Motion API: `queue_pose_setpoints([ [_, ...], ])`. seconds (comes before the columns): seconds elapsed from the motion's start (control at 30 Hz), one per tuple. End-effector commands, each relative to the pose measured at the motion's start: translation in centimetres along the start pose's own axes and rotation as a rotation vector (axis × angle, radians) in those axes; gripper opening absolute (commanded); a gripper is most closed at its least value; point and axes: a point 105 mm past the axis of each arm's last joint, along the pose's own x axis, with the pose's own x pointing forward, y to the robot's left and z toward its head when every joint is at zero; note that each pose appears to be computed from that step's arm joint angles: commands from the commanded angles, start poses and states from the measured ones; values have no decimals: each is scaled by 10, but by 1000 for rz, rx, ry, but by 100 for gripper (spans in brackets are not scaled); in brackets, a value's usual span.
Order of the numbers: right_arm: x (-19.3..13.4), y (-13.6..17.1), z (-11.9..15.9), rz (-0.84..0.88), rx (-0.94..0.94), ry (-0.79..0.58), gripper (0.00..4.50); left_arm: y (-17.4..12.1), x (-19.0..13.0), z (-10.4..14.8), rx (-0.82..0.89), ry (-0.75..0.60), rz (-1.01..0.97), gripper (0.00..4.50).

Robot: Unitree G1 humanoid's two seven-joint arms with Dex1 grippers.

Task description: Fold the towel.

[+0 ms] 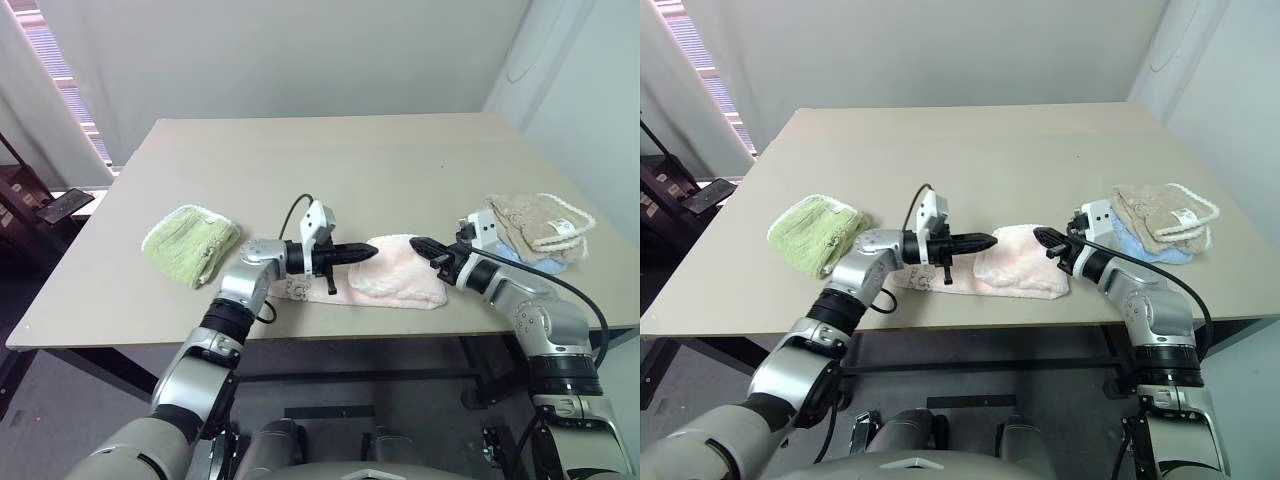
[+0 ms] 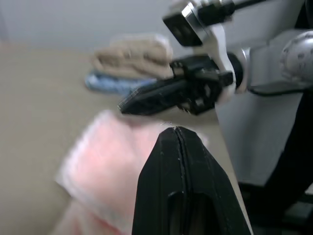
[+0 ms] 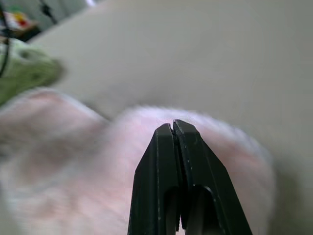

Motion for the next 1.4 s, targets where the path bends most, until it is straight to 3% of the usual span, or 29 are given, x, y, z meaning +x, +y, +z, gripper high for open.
queue_pose_setpoints([
  [0.03,4,-7,-3,-37,-7,-5,6,0,23,-7,52,54,3,0],
  [0.27,9,-3,-50,-46,-104,180,6,-8,34,-65,65,247,37,0],
  [0.47,12,-11,-50,-92,-96,184,6,-7,31,-70,98,254,58,0],
  [0.57,13,-10,-42,-80,-83,153,0,-4,32,-57,62,177,71,59],
  [0.63,13,-6,-32,-47,-50,112,0,-1,31,-45,26,119,70,127],
  [0.73,5,17,-20,103,7,69,60,-1,22,-30,49,78,39,231],
  [0.93,-17,36,26,211,28,-90,282,1,-22,23,63,-49,75,450],
  [1.1,-33,54,54,305,-11,-136,449,5,-68,54,20,-90,241,450],
  [1.23,-25,59,57,307,-12,-122,449,15,-95,44,-48,24,458,450],
  [1.3,-21,63,58,322,-11,-122,449,25,-108,27,-124,185,593,450],
  [1.37,-12,65,59,314,-18,-124,449,33,-129,22,-154,232,744,450],
  [1.4,-9,66,58,316,-21,-118,449,26,-136,16,-185,305,711,450],
])
